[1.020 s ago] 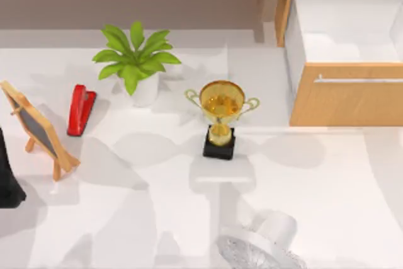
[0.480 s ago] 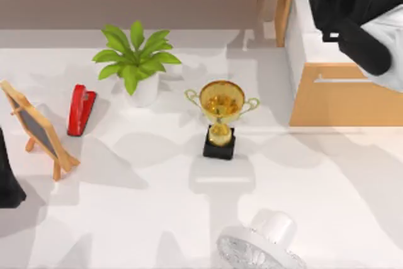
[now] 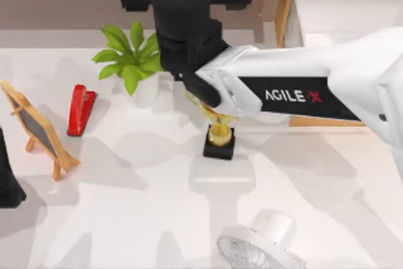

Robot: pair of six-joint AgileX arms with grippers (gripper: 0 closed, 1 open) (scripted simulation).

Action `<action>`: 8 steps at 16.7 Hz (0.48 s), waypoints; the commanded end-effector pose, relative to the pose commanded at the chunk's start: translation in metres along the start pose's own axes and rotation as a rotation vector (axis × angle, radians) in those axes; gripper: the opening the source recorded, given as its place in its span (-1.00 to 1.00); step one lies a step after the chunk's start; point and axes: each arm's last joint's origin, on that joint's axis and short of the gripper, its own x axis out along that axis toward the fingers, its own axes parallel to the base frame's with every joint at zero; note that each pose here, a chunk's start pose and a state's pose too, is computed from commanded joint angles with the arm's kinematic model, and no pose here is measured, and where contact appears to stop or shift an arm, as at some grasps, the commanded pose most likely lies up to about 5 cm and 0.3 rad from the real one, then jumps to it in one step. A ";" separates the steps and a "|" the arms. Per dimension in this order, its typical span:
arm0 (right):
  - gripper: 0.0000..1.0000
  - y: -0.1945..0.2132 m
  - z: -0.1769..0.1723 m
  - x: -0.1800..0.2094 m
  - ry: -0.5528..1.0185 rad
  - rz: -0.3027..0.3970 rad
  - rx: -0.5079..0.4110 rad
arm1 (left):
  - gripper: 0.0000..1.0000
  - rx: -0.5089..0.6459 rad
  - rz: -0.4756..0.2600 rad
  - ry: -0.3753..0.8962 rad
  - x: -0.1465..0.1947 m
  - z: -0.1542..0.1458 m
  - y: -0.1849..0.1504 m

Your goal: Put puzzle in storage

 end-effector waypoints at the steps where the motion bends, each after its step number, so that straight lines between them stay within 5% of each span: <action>1: 1.00 0.010 -0.011 0.000 0.000 -0.001 0.000 | 1.00 0.000 0.000 0.000 0.000 0.000 0.000; 8: 1.00 0.028 -0.032 -0.001 0.000 -0.002 -0.001 | 1.00 0.000 0.000 0.000 0.000 0.000 0.000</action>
